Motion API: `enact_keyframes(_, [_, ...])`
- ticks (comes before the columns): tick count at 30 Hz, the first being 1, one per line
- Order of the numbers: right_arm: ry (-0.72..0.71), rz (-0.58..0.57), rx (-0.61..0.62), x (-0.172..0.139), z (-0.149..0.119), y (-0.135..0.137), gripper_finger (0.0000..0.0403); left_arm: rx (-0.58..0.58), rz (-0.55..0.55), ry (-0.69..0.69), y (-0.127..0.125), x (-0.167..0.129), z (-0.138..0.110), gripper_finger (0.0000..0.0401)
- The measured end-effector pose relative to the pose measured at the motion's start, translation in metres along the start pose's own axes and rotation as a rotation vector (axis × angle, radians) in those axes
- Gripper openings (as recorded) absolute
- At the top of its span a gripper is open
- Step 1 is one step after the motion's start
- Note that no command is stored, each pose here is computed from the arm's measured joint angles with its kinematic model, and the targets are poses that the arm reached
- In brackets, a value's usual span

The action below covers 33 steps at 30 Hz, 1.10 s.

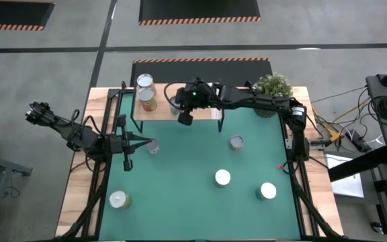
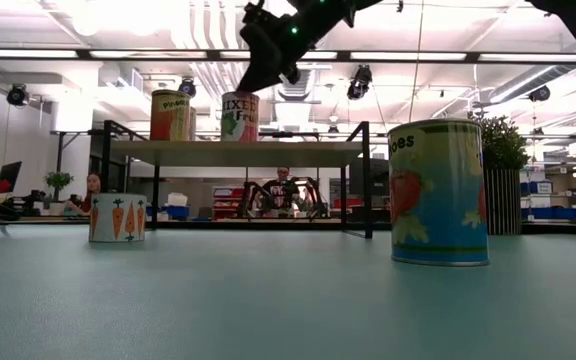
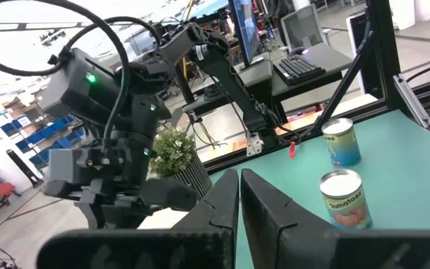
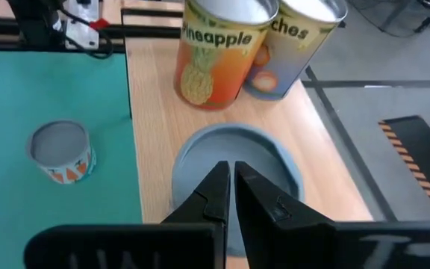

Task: Pick and place cans onto a shelf
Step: Put the canned mixed fruit on the shelf

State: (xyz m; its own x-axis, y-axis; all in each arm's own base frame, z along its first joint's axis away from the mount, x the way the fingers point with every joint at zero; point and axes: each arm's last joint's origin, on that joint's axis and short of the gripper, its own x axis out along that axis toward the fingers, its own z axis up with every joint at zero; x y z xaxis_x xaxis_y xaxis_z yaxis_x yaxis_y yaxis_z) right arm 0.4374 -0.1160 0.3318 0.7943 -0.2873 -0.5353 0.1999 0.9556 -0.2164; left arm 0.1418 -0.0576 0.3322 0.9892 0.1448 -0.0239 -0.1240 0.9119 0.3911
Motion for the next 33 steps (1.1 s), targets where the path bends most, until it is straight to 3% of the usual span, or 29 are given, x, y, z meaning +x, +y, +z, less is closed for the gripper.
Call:
enact_keyframes(9, [0.014,-0.01,0.004,0.005,-0.009,-0.004,0.0012,0.0,0.0,0.0,0.0,0.0,0.0,0.0])
enact_keyframes(24, [0.023,-0.078,-0.011,0.009,-0.02,-0.044,0.0012,0.0,-0.001,0.0,0.0,0.0,0.0,0.0])
enact_keyframes(33, [0.001,-0.081,-0.026,0.01,-0.018,-0.044,0.0012,0.0,-0.001,0.0,0.0,0.0,0.0,0.0])
